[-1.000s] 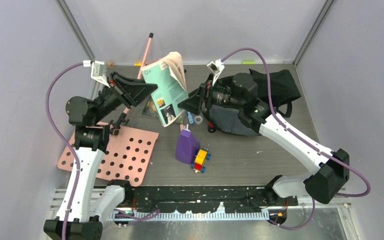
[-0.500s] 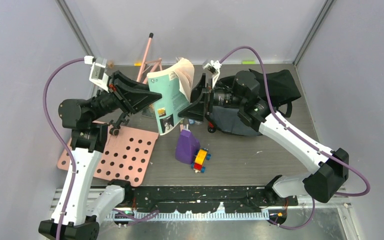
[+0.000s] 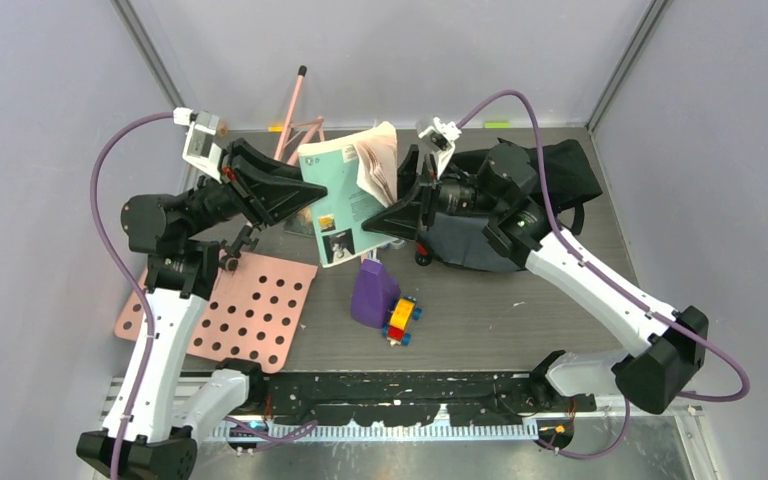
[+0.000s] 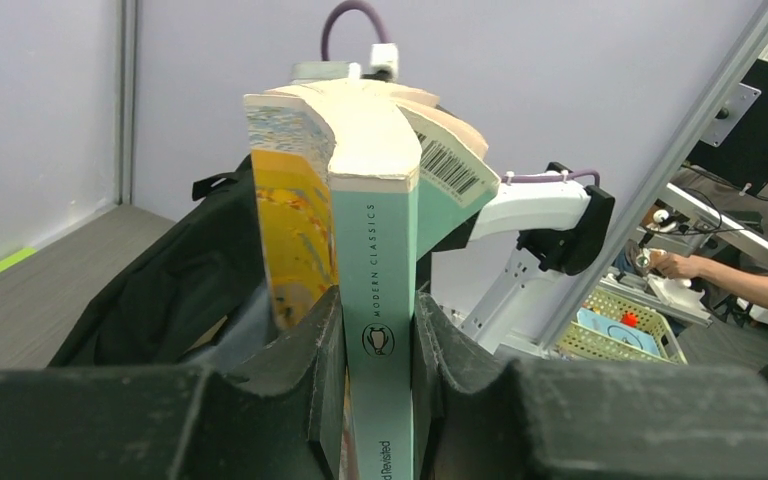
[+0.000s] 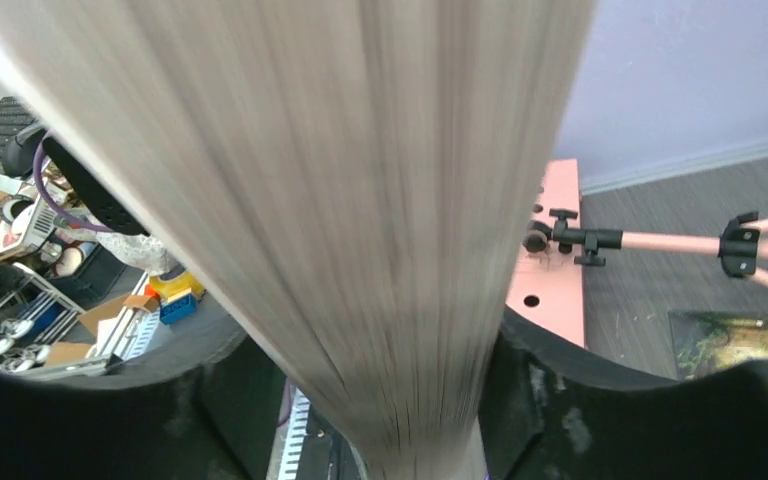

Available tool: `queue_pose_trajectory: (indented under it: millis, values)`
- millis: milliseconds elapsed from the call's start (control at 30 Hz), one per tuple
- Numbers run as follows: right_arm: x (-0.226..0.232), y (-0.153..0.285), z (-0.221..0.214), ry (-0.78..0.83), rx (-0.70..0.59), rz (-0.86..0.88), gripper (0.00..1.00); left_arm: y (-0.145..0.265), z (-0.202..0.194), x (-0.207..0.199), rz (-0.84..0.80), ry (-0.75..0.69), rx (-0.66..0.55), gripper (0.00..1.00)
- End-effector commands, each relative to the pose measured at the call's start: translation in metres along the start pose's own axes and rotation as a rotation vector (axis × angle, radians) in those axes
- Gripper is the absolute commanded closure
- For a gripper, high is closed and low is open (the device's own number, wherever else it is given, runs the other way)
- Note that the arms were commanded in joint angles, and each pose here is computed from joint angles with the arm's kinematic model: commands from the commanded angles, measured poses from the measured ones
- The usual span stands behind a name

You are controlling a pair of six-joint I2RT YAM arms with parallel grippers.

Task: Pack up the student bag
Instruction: Pick up the book from the center of the board.

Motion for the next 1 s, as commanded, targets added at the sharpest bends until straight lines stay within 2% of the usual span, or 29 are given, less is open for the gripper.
queue_pose_trajectory:
  millis: [0, 100, 133, 167, 200, 267, 300, 367, 400, 500, 567, 633, 733, 867, 967]
  values:
    - [0.026, 0.009, 0.036, 0.130, -0.115, 0.042, 0.43, -0.004, 0.009, -0.004, -0.030, -0.073, -0.058, 1.00]
    - [0.033, 0.013, 0.039, 0.141, -0.126, 0.048, 0.55, -0.006, 0.008, 0.005, -0.011, -0.066, -0.061, 1.00]
    - [0.034, 0.014, 0.039, 0.142, -0.129, 0.048, 0.66, -0.006, 0.007, 0.009, -0.006, -0.063, -0.060, 1.00]
    - [0.035, 0.015, 0.041, 0.145, -0.138, 0.040, 0.72, -0.007, 0.006, 0.012, -0.002, -0.061, -0.058, 1.00]
    - [0.034, 0.015, 0.041, 0.141, -0.145, 0.018, 0.84, -0.006, 0.005, 0.015, 0.006, -0.059, -0.056, 1.00]
    - [0.032, 0.018, 0.041, 0.144, -0.162, -0.032, 0.97, -0.006, 0.000, 0.025, 0.042, -0.077, -0.050, 1.00]
    - [0.033, 0.020, 0.042, 0.163, -0.170, -0.057, 0.99, -0.004, -0.003, 0.031, 0.072, -0.081, -0.042, 1.00]
    - [0.026, 0.026, 0.040, 0.182, -0.164, -0.166, 0.99, 0.000, -0.010, 0.045, 0.159, -0.098, -0.026, 0.99]
    - [0.022, 0.031, 0.037, 0.168, -0.146, -0.248, 1.00, 0.002, -0.014, 0.052, 0.208, -0.100, -0.013, 0.91]
    - [0.016, 0.047, 0.030, 0.236, -0.069, -0.407, 1.00, 0.009, -0.029, 0.073, 0.318, -0.120, 0.049, 0.44]
    - [0.017, 0.064, 0.021, 0.256, 0.008, -0.513, 1.00, 0.012, -0.042, 0.087, 0.388, -0.126, 0.091, 0.28]
    - [0.023, 0.084, 0.010, 0.266, 0.096, -0.596, 1.00, 0.010, -0.059, 0.097, 0.435, -0.129, 0.133, 0.23]
    - [0.037, 0.111, 0.004, 0.332, 0.160, -0.673, 1.00, -0.004, -0.084, 0.104, 0.451, -0.149, 0.182, 0.22]
    - [0.047, 0.145, -0.007, 0.404, 0.295, -0.800, 1.00, -0.035, -0.116, 0.110, 0.388, -0.228, 0.261, 0.23]
    - [0.047, 0.173, -0.019, 0.431, 0.449, -0.947, 1.00, -0.059, -0.142, 0.117, 0.312, -0.275, 0.341, 0.24]
Point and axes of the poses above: each gripper's point midway between its finger pads, its own y axis back along the fingers, its own x axis along the line the jaws close on, z = x × y, the point moved 8 cm from there along y, back along the fingers, and after that the axes turned 8 degrees about y, right-handed, at the moved point
